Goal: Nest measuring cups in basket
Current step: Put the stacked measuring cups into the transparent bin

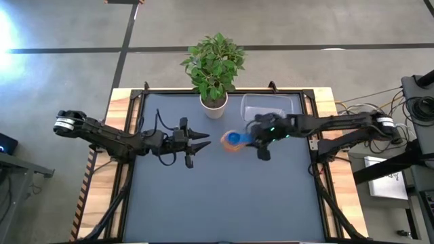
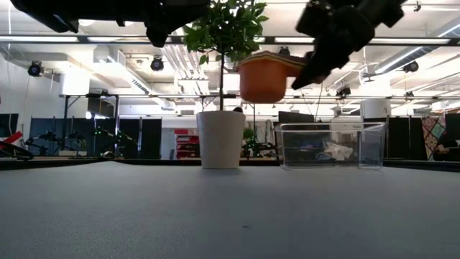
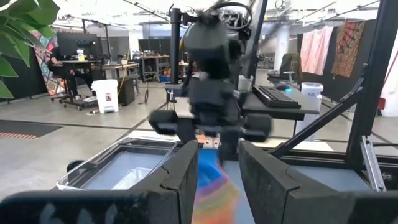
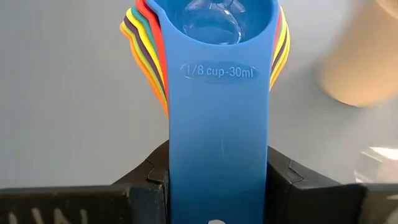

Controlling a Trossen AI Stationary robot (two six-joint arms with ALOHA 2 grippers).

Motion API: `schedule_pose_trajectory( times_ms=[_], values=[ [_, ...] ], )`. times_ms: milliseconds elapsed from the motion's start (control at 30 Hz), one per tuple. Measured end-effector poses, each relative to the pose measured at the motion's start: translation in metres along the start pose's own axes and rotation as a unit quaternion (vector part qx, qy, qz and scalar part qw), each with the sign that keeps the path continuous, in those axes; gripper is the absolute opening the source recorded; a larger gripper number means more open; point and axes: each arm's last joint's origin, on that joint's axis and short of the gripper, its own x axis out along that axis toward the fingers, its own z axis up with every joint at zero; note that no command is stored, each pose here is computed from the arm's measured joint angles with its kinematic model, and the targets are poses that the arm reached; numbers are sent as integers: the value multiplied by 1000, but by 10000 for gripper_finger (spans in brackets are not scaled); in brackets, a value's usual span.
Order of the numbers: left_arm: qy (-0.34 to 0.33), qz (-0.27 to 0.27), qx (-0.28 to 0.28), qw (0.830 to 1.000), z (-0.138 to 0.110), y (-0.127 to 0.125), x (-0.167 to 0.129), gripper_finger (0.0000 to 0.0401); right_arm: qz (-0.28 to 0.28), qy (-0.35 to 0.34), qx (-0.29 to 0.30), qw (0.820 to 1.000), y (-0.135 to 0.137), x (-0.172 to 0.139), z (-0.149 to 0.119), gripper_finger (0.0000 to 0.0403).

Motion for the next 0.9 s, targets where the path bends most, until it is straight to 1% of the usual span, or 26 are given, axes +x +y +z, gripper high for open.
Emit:
schedule_pose_trajectory(
  times_ms=[100, 200, 333, 467, 567, 733, 900],
  values=[
    [-6, 0, -2, 1000, 1, 0, 0, 100, -38, -17, 26, 999, -18, -20, -12, 130],
    [-13, 0, -4, 1000, 2, 0, 0, 100, -80, -20, 54, 995, -39, -35, -23, 130],
    [-13, 0, -4, 1000, 2, 0, 0, 100, -134, -5, 87, 987, -66, -48, -35, 130],
    [-13, 0, -2, 1000, 2, 0, 0, 100, -174, 0, 105, 979, -89, -57, -43, 130],
    [-12, 0, -2, 1000, 2, 0, 0, 100, -194, 19, 118, 974, -103, -57, -51, 130],
    [-13, 1, 0, 1000, 2, 0, 0, 100, -215, 37, 158, 963, -126, -48, -62, 130],
    [-12, 1, 0, 1000, 2, 0, 0, 100, -209, 81, 178, 958, -138, -32, -75, 130]
  ],
)
